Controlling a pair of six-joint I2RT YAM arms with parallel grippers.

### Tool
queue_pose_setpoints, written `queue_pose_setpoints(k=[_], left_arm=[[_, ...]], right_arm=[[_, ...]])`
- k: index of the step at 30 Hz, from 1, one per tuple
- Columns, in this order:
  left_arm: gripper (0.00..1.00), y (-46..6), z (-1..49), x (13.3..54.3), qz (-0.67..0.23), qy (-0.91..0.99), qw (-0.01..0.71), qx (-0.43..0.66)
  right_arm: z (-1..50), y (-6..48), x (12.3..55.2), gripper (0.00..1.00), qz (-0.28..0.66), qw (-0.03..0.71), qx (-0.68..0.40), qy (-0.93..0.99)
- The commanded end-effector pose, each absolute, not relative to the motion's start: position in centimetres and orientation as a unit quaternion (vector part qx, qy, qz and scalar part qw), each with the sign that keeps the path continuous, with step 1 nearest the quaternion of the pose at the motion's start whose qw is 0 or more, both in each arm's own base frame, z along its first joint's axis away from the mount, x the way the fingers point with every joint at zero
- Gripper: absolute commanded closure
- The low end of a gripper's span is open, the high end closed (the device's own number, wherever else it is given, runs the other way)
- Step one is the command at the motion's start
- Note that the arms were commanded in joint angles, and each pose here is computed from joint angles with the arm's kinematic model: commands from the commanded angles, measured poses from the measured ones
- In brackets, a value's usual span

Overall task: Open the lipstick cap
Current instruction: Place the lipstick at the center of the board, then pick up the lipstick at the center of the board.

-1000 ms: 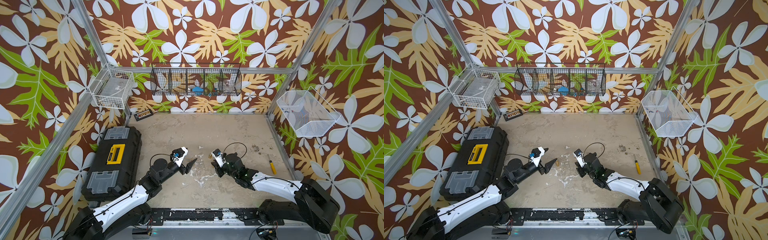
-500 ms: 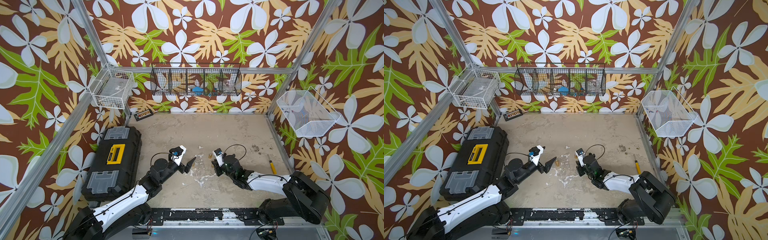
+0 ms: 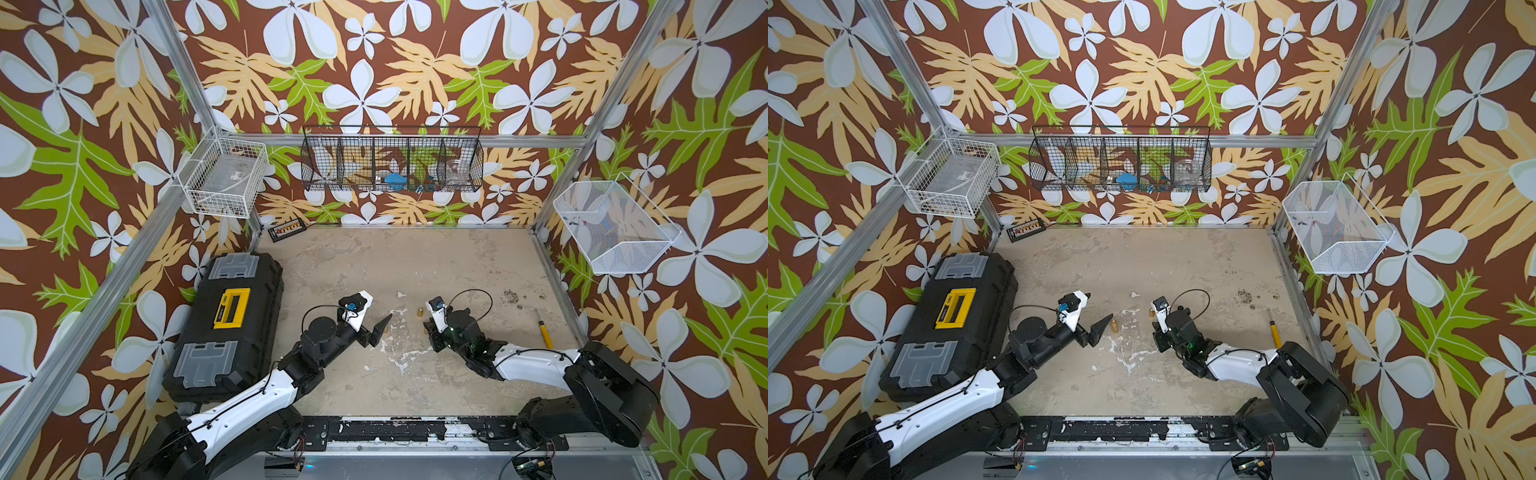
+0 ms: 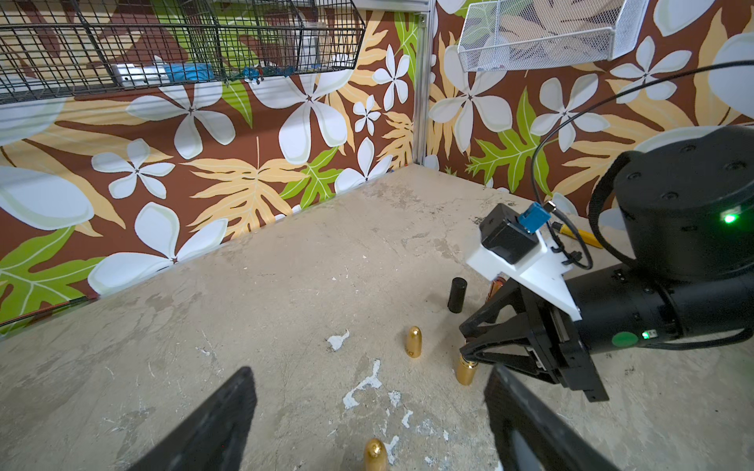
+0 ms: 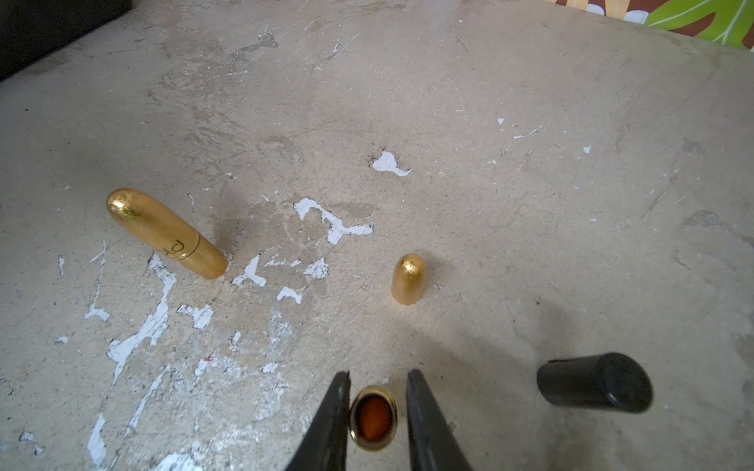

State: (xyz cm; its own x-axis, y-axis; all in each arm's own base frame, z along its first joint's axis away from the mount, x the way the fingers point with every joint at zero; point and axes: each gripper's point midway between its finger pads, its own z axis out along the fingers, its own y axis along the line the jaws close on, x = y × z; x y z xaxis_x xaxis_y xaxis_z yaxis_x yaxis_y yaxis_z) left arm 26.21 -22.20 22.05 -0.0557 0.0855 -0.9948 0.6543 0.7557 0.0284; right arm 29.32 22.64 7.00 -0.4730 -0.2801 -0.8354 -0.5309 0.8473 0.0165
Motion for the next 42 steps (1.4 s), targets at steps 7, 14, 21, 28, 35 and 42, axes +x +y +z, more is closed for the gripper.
queue_pose_setpoints(k=[7, 14, 21, 28, 35, 42], left_arm=[[0.10, -22.4, 22.3, 26.2, -0.228, 0.687, 0.635, 0.271], [0.10, -22.4, 22.1, 26.1, -0.228, 0.688, 0.632, 0.272], [0.11, -22.3, 22.2, 26.3, -0.225, 0.693, 0.631, 0.265], [0.12, -21.7, 22.0, 26.7, -0.218, 0.702, 0.632, 0.246], [0.12, -21.5, 21.9, 27.0, -0.218, 0.710, 0.628, 0.232], [0.14, -20.3, 21.6, 28.1, -0.205, 0.735, 0.621, 0.179]], right_arm=[[7.9, 22.7, 29.5, 0.71, 0.139, 0.466, -0.239, 0.841], [8.2, 22.6, 29.4, 0.70, 0.139, 0.467, -0.239, 0.840], [9.9, 23.2, 29.4, 0.66, 0.155, 0.478, -0.244, 0.829], [13.9, 24.2, 29.0, 0.62, 0.188, 0.507, -0.263, 0.799], [15.7, 25.3, 28.2, 0.60, 0.207, 0.506, -0.301, 0.781], [17.1, 27.5, 27.5, 0.58, 0.253, 0.483, -0.335, 0.768]])
